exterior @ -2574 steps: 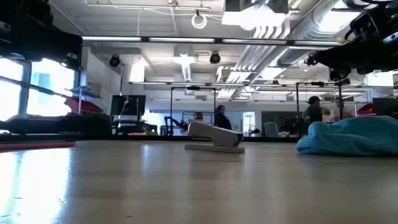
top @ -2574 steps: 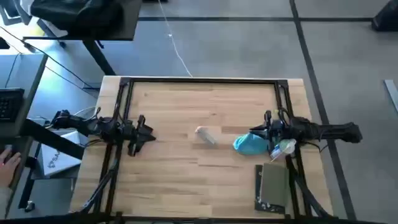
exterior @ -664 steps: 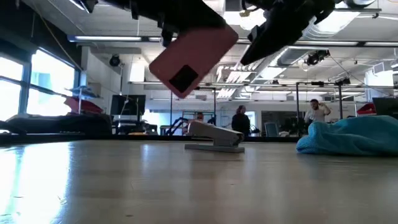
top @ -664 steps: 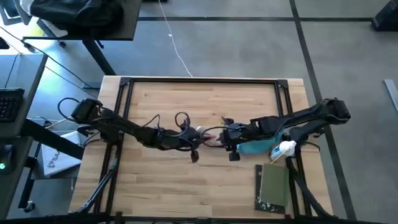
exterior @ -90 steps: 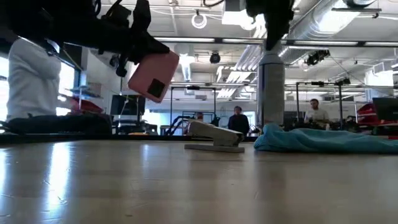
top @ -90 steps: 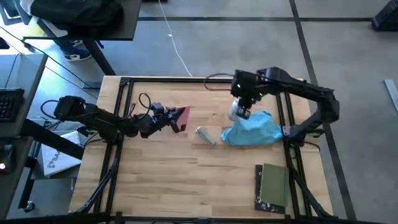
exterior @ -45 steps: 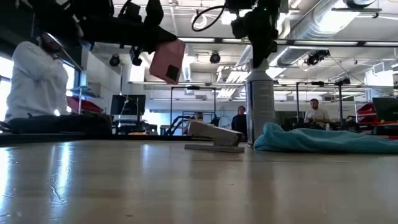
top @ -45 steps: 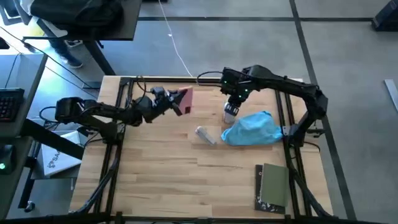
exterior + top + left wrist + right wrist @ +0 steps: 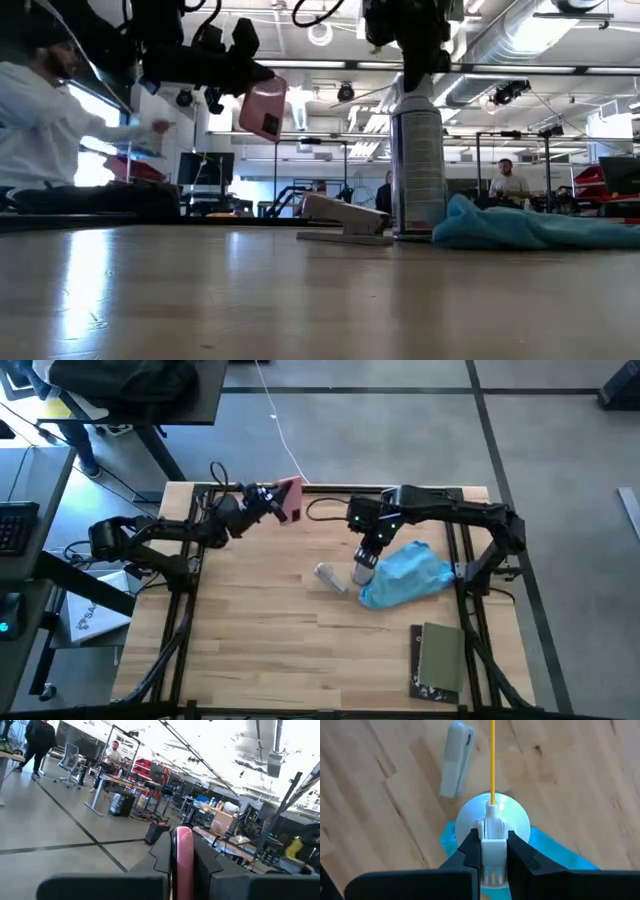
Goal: Apply microfiber cloth
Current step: Spray the pink phone with the spray bottle
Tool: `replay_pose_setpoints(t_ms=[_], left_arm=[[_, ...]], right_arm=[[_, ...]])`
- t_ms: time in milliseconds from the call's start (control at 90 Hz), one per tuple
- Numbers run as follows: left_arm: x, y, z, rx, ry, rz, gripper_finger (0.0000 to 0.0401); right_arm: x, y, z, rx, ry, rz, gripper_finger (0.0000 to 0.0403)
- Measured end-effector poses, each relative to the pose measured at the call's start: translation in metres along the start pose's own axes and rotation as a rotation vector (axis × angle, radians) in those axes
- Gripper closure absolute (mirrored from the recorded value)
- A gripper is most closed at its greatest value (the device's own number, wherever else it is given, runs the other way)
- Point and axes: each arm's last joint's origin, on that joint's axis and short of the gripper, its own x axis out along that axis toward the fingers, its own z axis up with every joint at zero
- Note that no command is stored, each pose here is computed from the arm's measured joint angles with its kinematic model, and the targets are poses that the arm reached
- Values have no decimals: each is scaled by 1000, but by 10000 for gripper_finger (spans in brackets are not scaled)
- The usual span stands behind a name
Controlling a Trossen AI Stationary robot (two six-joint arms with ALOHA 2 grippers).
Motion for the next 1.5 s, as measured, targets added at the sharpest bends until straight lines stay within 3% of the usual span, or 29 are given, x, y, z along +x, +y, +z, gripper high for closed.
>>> replay_pose_setpoints(t_ms=[256, 467, 678, 878, 1211, 1422, 1500], left_arm=[[9, -2, 1, -3, -15, 2, 391], [36, -8, -20, 8, 42, 0, 391], [44, -9, -24, 7, 27, 4, 391], [44, -10, -21, 35, 10, -3, 391], [44, -8, -19, 44, -16, 48, 391], [44, -8, -20, 43, -19, 49, 391], [44, -8, -20, 43, -22, 58, 391]], right_arm=[[-1, -11, 10, 46, -91, -69, 380], [-2, -16, 11, 109, -104, -113, 379], [-2, -17, 11, 151, -113, -141, 307], [-4, -17, 10, 116, -117, -136, 268], [-46, -21, -10, 38, -217, -91, 261], [-64, -38, -32, -101, -185, -319, 261], [-58, -43, -35, -155, -167, -340, 261]])
